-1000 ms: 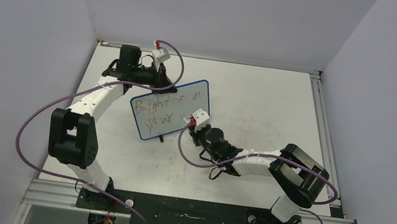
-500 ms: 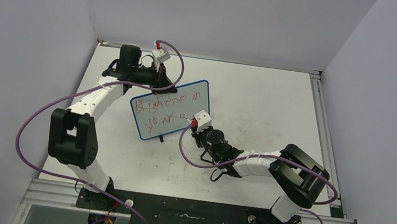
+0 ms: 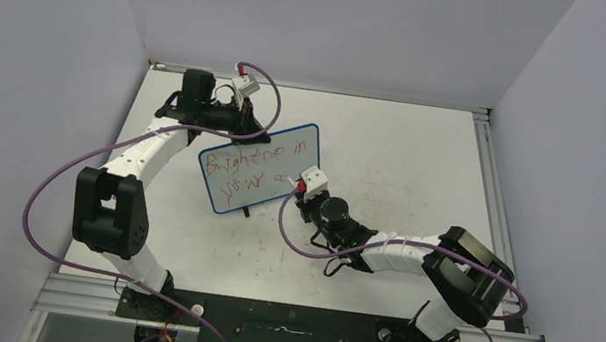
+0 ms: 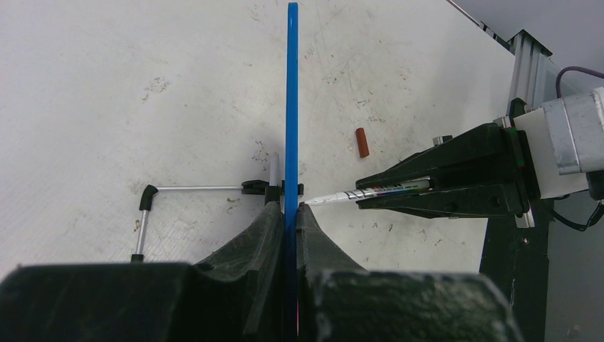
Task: Write a sentence on the whiteboard
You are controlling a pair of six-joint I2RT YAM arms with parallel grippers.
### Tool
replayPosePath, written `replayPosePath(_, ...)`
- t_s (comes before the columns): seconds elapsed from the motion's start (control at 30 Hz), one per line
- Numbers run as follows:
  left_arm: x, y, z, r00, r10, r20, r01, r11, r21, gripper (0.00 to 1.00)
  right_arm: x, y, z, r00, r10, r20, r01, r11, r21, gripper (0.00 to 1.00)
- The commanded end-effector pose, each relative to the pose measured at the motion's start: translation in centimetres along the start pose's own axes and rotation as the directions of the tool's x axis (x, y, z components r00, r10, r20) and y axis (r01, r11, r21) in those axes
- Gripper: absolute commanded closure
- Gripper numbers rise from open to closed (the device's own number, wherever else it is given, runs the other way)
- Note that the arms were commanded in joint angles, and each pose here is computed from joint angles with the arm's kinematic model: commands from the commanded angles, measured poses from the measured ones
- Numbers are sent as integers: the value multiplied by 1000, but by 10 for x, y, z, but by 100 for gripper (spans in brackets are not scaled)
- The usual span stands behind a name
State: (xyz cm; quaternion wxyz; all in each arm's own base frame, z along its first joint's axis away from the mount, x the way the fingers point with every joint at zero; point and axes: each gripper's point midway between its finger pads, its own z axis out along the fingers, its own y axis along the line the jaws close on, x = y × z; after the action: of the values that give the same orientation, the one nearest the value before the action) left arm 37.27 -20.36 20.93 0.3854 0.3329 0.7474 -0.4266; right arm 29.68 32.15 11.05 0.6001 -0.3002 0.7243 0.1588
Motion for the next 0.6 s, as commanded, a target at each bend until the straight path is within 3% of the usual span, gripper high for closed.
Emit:
replayPosePath(0.0, 38, -15, 1, 986, -132, -105, 134, 991, 12, 100, -30, 0, -1, 996, 34, 87, -34, 999, -1, 95)
replayPosePath(0.23, 40, -16, 3, 985, -134, -110, 137, 990, 21, 100, -35, 10, -5, 993, 64, 101, -55, 995, -85, 95)
replayPosePath(0.57, 48, -15, 7, 979, -150, -138, 155, 987, 29, 100, -20, 5, -6, 993, 54, 107, -47, 997, -66, 95)
